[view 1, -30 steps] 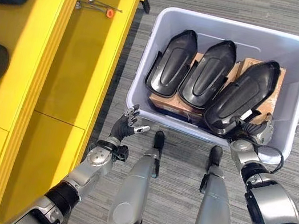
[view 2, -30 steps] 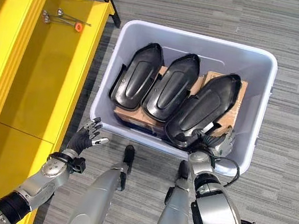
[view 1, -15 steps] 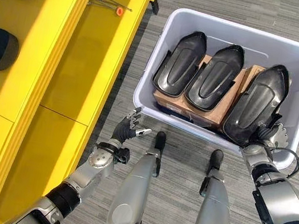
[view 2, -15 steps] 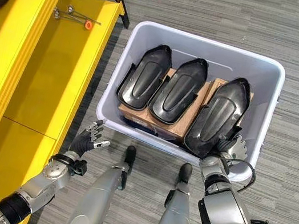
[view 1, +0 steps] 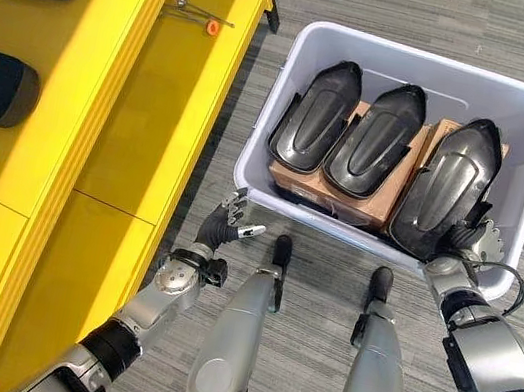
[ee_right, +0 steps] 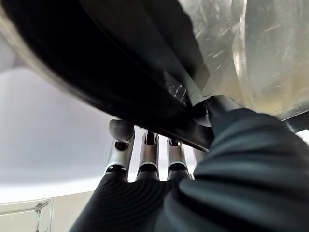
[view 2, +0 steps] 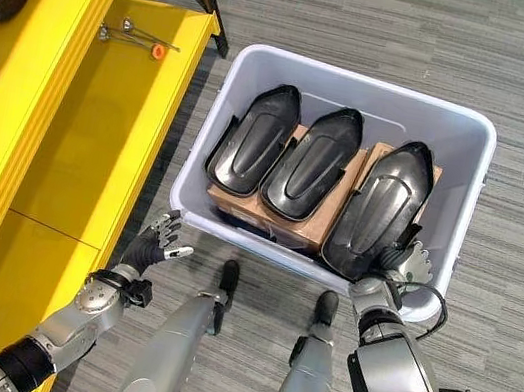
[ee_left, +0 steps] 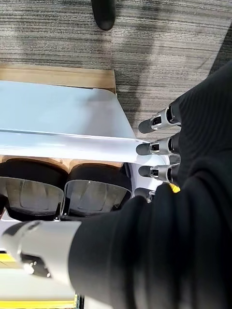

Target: Move parts from the plastic box to the shelf.

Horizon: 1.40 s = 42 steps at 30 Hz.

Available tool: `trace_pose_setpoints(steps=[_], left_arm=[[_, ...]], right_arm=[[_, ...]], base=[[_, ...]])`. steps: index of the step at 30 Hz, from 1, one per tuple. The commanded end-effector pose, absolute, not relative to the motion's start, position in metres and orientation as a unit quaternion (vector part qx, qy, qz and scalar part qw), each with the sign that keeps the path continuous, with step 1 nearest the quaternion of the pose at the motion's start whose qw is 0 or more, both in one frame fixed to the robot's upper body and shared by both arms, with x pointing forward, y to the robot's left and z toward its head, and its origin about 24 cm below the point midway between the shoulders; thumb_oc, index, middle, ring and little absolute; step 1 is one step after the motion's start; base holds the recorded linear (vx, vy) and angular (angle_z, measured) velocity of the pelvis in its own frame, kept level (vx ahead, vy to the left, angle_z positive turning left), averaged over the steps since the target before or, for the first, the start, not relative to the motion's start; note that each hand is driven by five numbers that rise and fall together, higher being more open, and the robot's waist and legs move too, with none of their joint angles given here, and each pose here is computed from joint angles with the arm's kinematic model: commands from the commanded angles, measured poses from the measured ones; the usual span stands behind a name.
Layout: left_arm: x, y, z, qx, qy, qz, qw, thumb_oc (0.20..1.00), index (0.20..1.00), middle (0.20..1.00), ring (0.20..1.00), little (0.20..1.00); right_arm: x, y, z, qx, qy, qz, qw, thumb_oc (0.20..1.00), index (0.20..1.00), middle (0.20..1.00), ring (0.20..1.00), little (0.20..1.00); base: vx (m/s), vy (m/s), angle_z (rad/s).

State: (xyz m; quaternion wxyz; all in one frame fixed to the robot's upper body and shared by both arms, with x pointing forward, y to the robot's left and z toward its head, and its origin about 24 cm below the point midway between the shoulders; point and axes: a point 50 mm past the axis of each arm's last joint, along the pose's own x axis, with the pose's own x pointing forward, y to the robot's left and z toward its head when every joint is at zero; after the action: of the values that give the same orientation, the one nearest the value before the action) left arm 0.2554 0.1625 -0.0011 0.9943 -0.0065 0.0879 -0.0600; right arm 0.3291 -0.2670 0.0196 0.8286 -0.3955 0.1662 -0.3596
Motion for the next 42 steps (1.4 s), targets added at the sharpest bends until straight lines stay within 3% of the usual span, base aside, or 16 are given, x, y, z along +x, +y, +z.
trace_pose_setpoints(steps=[1, 8, 12, 22, 27, 42], left_arm=[[0.258, 0.166, 0.015, -0.005, 0.042, -0.065, 0.997, 1.0, 1.0, 1.0, 1.0, 1.0], [0.255, 0.178, 0.013, -0.004, 0.049, -0.048, 0.998, 1.0, 1.0, 1.0, 1.0, 1.0], [0.249, 0.187, 0.008, -0.006, 0.059, -0.031, 0.998, 1.0, 1.0, 1.0, 1.0, 1.0], [0.242, 0.192, 0.002, -0.003, 0.078, -0.034, 0.996, 1.0, 1.0, 1.0, 1.0, 1.0], [0.235, 0.197, -0.005, 0.001, 0.096, -0.026, 0.995, 1.0, 1.0, 1.0, 1.0, 1.0], [0.21, 0.211, -0.025, -0.02, 0.144, 0.011, 0.989, 1.0, 1.0, 1.0, 1.0, 1.0]], right_arm=[[0.331, -0.239, 0.006, -0.34, 0.167, -0.299, 0.876, 0.2, 0.2, 0.2, 0.2, 0.2], [0.328, -0.262, 0.024, -0.271, 0.106, -0.341, 0.894, 0.2, 0.2, 0.2, 0.2, 0.2], [0.326, -0.262, 0.057, -0.219, -0.003, -0.351, 0.91, 0.2, 0.2, 0.2, 0.2, 0.2], [0.311, -0.261, 0.102, -0.182, -0.138, -0.363, 0.903, 0.2, 0.2, 0.2, 0.2, 0.2], [0.292, -0.25, 0.112, -0.151, -0.189, -0.321, 0.916, 0.2, 0.2, 0.2, 0.2, 0.2], [0.267, -0.224, 0.102, -0.093, -0.176, -0.159, 0.967, 0.2, 0.2, 0.2, 0.2, 0.2]], base=[[0.0, 0.0, 0.0], [-0.01, -0.02, -0.02], [-0.02, -0.049, -0.15], [-0.01, -0.025, -0.02], [0.0, -0.044, -0.07], [0.04, -0.092, -0.06]])
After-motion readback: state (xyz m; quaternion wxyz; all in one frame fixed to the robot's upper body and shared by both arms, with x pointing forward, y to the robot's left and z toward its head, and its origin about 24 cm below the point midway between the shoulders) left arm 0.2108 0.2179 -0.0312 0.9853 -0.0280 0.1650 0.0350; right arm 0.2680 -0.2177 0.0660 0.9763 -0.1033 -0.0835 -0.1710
